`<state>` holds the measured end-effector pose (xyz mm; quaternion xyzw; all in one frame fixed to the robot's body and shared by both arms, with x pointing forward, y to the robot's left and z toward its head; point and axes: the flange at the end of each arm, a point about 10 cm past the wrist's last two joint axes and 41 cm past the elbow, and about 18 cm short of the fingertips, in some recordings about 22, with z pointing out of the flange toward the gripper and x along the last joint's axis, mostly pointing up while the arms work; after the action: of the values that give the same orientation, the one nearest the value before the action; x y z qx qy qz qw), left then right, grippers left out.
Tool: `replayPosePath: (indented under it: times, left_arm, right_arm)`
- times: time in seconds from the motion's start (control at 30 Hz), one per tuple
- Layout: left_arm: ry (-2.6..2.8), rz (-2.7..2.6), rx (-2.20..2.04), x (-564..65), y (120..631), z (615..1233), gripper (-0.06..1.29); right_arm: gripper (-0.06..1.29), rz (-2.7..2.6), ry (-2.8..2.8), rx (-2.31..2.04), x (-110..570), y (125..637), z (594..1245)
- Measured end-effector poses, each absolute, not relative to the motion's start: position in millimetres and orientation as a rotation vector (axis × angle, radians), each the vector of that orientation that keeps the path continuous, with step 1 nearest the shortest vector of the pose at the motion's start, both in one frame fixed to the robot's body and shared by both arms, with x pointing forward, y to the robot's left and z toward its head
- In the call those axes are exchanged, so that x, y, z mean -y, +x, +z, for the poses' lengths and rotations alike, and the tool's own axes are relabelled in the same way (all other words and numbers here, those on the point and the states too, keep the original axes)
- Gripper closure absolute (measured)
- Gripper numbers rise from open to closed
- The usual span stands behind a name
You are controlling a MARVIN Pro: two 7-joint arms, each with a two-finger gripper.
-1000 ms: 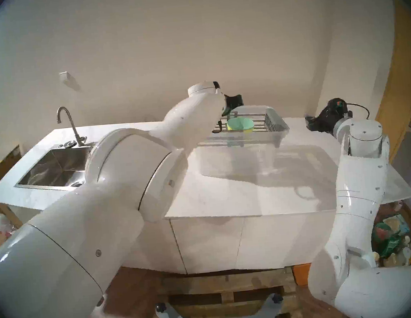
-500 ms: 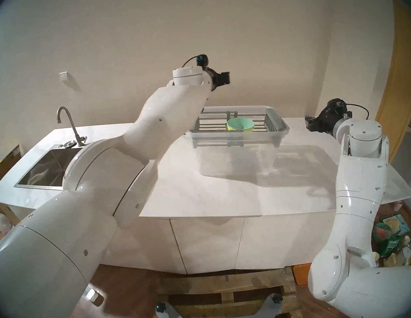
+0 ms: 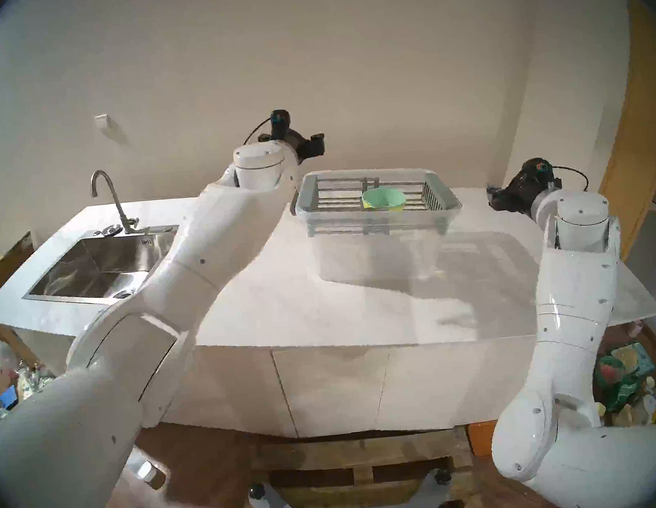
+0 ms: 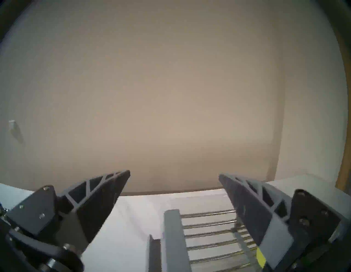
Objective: Place the plate or bowl neatly into the plate slot of the drying rack
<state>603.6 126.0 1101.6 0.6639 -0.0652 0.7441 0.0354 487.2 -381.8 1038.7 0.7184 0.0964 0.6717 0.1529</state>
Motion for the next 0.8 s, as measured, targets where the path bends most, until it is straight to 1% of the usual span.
replayPosePath:
  times: [0.2,0.33,0.5,0.67,0.8]
  left_arm:
    - [2.028,2.424,0.104,-161,575,1104,-0.03]
    - [2.03,2.547,-0.072,-200,551,1115,-0.03]
    - [2.058,2.639,-0.137,-220,518,1116,-0.03]
    - [2.103,2.616,-0.092,-226,493,1104,-0.03]
    - [2.219,2.536,-0.044,-245,485,1076,-0.03]
  right_arm:
    - [0.03,1.927,2.06,-0.277,382,487,1039]
    - [0.03,1.927,2.06,-0.277,382,487,1039]
    - [0.03,1.928,2.059,-0.277,382,487,1039]
    - [0.03,1.928,2.059,-0.277,382,487,1039]
    - [0.03,1.929,2.058,-0.277,382,487,1039]
